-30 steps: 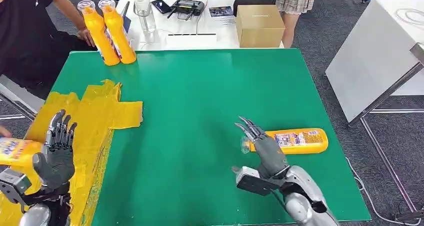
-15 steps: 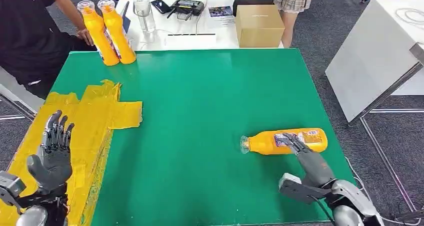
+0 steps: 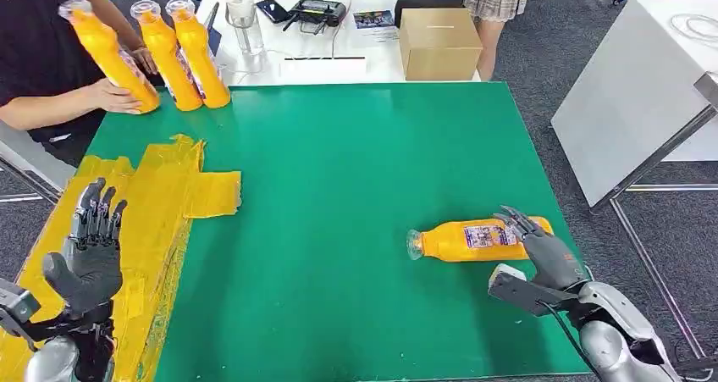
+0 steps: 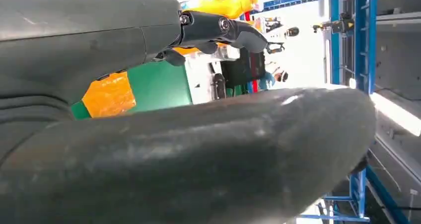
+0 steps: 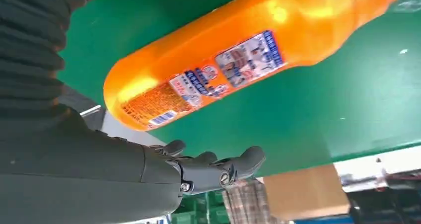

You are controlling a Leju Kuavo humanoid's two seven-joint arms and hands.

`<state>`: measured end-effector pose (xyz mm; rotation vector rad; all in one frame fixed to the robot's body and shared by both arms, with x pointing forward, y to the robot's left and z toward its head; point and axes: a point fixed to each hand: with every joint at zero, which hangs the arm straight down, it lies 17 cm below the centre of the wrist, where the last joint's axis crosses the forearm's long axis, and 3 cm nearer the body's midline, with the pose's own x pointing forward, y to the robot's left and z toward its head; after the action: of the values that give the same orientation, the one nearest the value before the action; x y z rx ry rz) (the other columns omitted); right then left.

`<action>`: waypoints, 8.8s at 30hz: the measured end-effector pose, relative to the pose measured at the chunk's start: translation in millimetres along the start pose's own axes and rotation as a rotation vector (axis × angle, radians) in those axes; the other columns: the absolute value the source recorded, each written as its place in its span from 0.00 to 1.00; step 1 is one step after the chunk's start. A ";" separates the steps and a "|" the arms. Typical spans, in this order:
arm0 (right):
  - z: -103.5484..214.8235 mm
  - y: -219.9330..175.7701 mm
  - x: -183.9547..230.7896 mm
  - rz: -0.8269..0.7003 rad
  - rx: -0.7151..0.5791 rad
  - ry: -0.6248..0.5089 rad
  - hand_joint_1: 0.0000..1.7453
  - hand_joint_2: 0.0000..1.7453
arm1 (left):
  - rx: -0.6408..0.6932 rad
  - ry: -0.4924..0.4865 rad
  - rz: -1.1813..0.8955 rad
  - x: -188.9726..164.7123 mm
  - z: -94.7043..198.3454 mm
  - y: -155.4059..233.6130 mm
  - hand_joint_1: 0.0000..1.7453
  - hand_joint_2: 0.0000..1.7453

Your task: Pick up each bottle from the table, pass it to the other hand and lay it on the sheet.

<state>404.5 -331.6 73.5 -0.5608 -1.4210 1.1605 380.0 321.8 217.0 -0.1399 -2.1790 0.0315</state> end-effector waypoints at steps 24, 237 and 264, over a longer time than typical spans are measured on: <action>-22.3 -6.3 -49.2 0.060 0.070 0.110 0.00 1.00 | -0.007 0.002 0.031 -8.2 -16.0 5.4 0.00 0.00; -167.0 51.4 365.7 -0.523 -0.004 -0.448 0.00 0.00 | -0.301 0.164 -0.307 -78.8 -40.8 -62.9 1.00 1.00; -161.3 13.0 345.0 -0.513 -0.066 -0.495 0.00 0.00 | -0.710 0.286 -1.507 -161.5 55.9 52.0 1.00 1.00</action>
<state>473.5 22.5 196.4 0.0711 -1.8879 0.8636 430.7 357.0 49.4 1.0239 -1.4394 -1.4726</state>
